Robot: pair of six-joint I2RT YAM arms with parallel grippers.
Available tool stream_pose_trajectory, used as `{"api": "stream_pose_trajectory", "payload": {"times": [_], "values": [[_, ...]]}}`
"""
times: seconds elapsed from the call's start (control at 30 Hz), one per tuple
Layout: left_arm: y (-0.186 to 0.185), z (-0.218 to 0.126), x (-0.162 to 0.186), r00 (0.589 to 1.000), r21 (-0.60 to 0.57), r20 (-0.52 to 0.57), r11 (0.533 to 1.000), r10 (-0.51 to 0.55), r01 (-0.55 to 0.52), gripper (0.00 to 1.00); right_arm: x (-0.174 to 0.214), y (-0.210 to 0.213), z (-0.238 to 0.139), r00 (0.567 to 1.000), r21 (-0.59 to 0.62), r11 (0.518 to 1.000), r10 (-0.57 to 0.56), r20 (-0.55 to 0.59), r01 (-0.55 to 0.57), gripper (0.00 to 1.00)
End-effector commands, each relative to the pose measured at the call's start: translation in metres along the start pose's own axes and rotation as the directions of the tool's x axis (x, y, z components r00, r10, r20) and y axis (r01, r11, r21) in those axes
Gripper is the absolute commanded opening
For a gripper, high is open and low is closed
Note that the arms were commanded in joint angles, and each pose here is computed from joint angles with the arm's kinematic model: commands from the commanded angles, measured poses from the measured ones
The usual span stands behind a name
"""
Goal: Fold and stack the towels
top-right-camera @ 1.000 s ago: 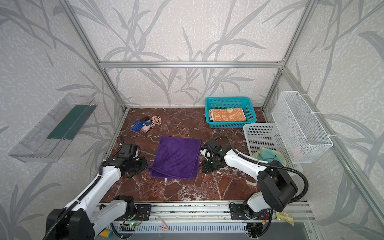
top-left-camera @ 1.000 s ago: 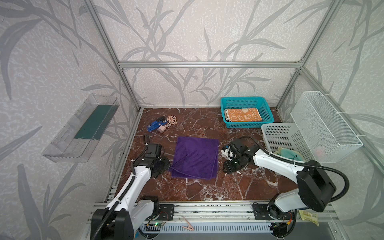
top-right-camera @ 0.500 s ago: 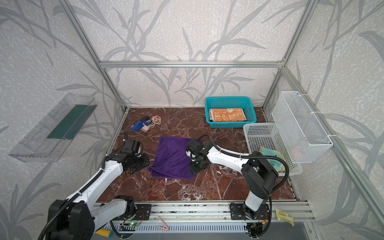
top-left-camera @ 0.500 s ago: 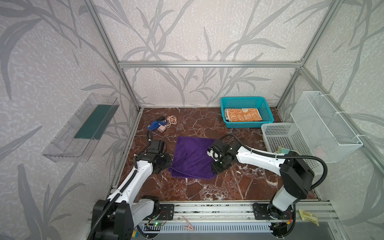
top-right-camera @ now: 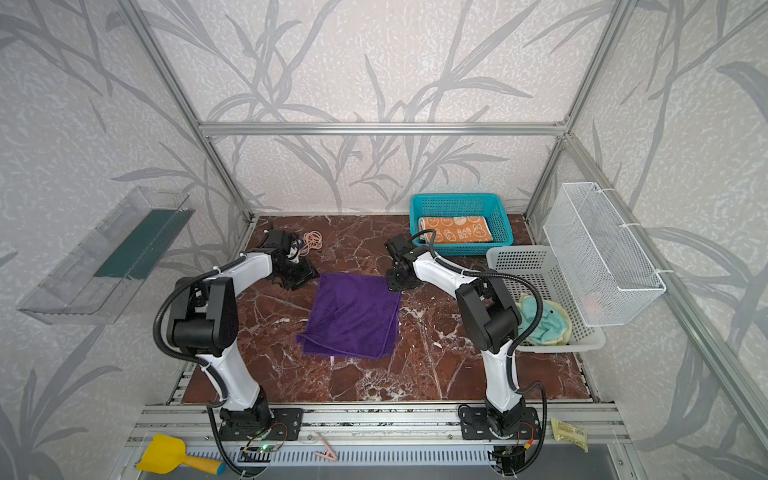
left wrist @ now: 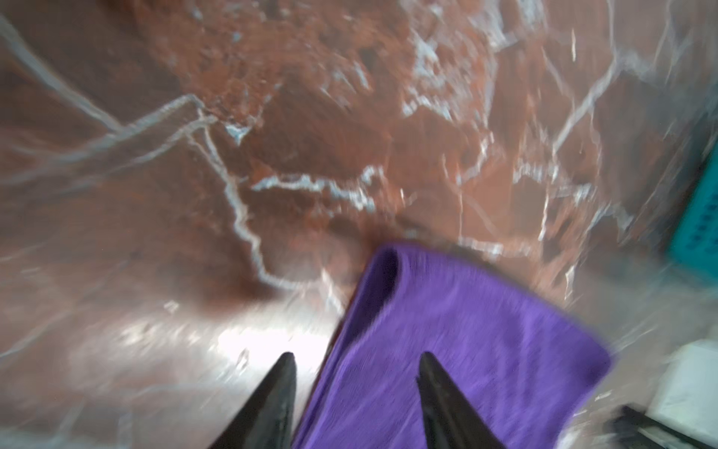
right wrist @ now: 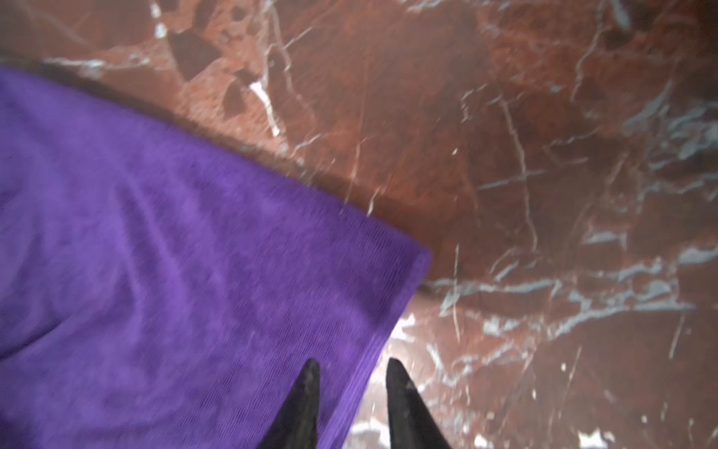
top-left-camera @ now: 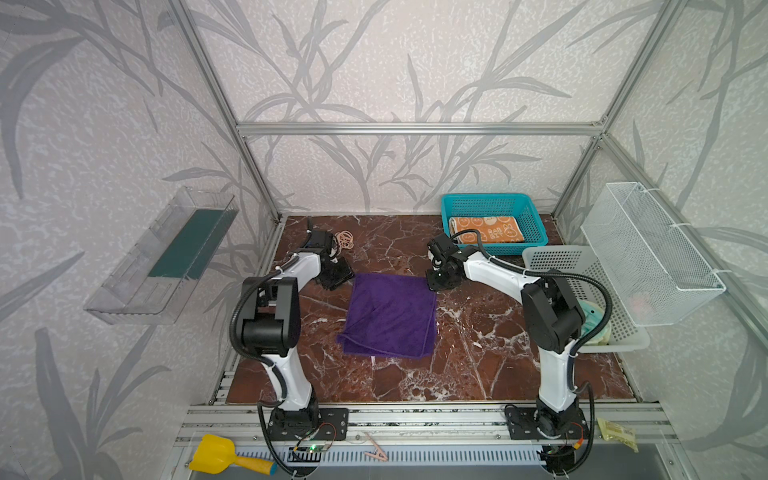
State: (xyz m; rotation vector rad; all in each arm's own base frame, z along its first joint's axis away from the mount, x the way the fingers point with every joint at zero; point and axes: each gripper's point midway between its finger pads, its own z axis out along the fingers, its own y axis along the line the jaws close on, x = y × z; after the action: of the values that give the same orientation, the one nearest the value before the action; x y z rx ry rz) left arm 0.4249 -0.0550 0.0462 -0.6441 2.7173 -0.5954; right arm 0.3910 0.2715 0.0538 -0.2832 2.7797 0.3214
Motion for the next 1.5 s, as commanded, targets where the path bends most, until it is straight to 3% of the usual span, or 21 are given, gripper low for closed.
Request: {"api": "stream_pose_trajectory", "payload": {"times": [0.0,0.13,0.27,0.77,0.87,1.1,1.13,1.27,1.47], "values": [[-0.022,0.003,-0.016,1.000,0.127,-0.003,0.992,-0.018,0.018,0.58,-0.022,-0.003,0.006,0.996,0.038,0.999,0.018,0.086,-0.021,0.32],[-0.022,0.015,-0.025,0.999,0.148,-0.018,0.988,-0.035,0.037,0.60,-0.027,-0.009,0.018,0.995,0.066,0.997,0.040,0.093,-0.046,0.43],[-0.029,0.029,-0.025,0.997,0.194,-0.062,0.979,-0.050,0.061,0.62,-0.029,-0.019,0.026,0.991,0.076,0.992,0.092,0.092,-0.099,0.49],[-0.032,0.046,-0.012,0.991,0.211,-0.119,0.974,-0.063,0.087,0.50,-0.023,-0.023,0.047,0.989,0.046,0.989,0.138,0.057,-0.141,0.51],[-0.034,0.048,-0.013,0.991,0.222,-0.121,0.971,-0.060,0.086,0.43,-0.026,-0.017,0.051,0.990,0.014,0.992,0.126,0.059,-0.127,0.45],[-0.046,0.024,-0.026,0.998,0.262,-0.066,0.964,-0.026,0.042,0.04,-0.042,-0.006,0.021,0.991,-0.020,0.997,0.077,0.105,-0.075,0.02],[-0.050,0.016,-0.028,0.999,0.269,-0.046,0.963,-0.010,0.022,0.00,-0.046,-0.006,0.012,0.990,-0.020,0.998,0.066,0.124,-0.064,0.00],[-0.076,-0.026,-0.040,0.996,0.316,0.053,0.945,0.065,-0.078,0.00,-0.065,0.001,-0.037,0.976,-0.028,0.999,0.026,0.218,-0.021,0.00],[-0.115,-0.103,-0.046,0.958,0.377,0.239,0.893,0.161,-0.244,0.00,-0.081,0.004,-0.128,0.913,-0.041,0.999,0.003,0.407,0.015,0.00]]}}
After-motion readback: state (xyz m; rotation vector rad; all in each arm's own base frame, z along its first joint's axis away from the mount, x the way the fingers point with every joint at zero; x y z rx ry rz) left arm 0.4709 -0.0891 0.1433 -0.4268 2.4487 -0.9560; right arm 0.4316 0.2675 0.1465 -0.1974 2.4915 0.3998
